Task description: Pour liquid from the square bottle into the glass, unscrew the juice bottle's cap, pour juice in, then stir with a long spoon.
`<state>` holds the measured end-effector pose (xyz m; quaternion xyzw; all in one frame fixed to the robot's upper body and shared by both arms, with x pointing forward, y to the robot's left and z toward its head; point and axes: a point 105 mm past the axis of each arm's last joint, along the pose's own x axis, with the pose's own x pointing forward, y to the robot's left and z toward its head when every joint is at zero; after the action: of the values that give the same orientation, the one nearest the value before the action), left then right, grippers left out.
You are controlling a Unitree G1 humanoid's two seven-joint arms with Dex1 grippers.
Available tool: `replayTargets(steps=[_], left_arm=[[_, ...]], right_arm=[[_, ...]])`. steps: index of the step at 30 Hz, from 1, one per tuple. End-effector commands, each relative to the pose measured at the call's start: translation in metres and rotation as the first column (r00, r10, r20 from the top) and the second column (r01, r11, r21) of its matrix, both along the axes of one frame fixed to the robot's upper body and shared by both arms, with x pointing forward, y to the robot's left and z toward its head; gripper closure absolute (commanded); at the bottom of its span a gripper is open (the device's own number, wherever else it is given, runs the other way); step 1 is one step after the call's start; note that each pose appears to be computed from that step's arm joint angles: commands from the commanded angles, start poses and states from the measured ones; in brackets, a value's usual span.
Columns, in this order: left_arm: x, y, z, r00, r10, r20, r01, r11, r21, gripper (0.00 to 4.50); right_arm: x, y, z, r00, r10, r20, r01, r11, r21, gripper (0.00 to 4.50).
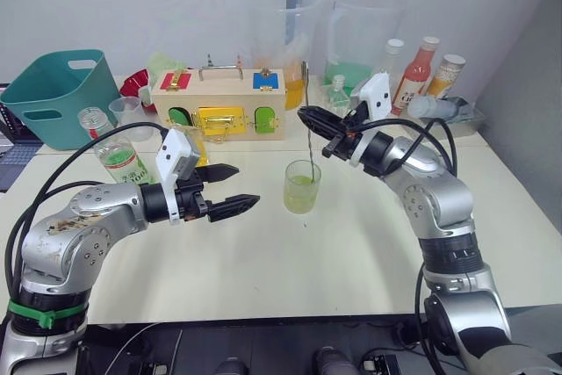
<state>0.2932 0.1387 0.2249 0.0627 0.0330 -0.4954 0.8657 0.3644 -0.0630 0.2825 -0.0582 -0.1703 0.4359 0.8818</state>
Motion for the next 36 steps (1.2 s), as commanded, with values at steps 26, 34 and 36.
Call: replayTargets(steps=[26,34,36], left_arm=[[0.002,-0.002,0.006,0.998,-0.016,0.062,0.013,0.998,0.054,0.01],[0.006,-0.004,0.006,0.997,-0.020,0.072,0.015,0.998,0.065,0.01],[0.007,-0.005,0.006,0.997,-0.020,0.073,0.015,0.998,0.067,0.01]], right_arm=[[-0.031,0.009,0.013,0.972,0.203,-0.115,-0.193,0.977,0.094,4.50],[-0.015,0.014,0.005,0.997,0.070,-0.039,-0.069,0.997,0.029,4.50],[-0.011,0.016,0.004,0.999,0.045,-0.011,-0.045,0.999,0.001,4.50]])
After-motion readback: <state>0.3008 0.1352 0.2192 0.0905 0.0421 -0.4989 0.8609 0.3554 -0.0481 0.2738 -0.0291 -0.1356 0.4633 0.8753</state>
